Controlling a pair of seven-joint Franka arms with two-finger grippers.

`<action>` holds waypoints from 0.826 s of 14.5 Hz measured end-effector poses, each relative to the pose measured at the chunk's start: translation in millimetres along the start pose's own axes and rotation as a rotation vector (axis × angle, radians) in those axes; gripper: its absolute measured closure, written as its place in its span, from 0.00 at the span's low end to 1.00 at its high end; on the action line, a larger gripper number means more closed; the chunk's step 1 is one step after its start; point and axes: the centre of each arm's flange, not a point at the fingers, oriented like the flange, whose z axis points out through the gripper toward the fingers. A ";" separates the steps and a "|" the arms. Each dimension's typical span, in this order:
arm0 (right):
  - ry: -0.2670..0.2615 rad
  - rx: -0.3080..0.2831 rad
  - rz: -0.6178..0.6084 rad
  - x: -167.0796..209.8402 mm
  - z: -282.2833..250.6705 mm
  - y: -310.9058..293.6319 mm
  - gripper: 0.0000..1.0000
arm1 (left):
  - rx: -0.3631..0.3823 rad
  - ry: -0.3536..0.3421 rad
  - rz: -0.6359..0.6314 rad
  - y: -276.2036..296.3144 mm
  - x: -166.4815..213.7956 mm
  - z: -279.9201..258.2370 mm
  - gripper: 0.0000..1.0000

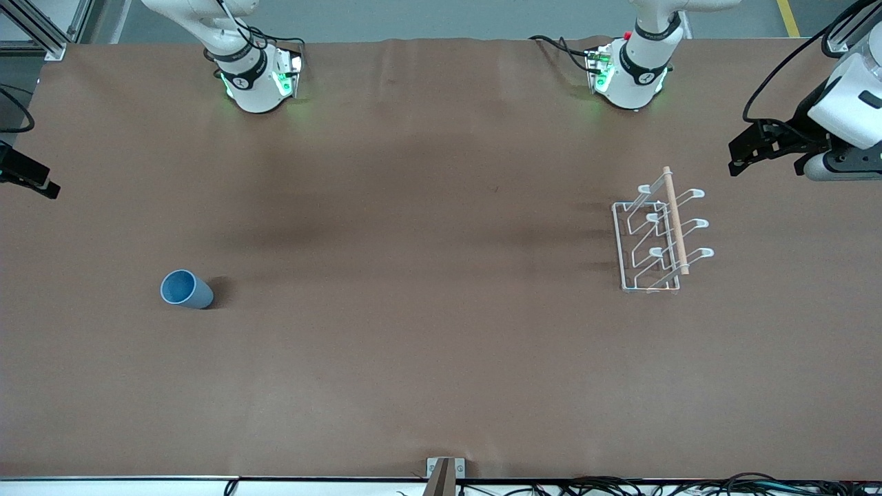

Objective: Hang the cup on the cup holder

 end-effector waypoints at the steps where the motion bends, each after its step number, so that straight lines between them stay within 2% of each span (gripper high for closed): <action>1: 0.000 0.000 -0.001 0.0 0.0 -0.3 0.00 | 0.000 0.000 0.000 -0.1 0.0 0.0 0.00; 12: -0.001 -0.001 -0.007 0.1 0.1 -3.2 0.00 | 0.000 0.004 -0.002 -1.2 0.4 -1.2 0.00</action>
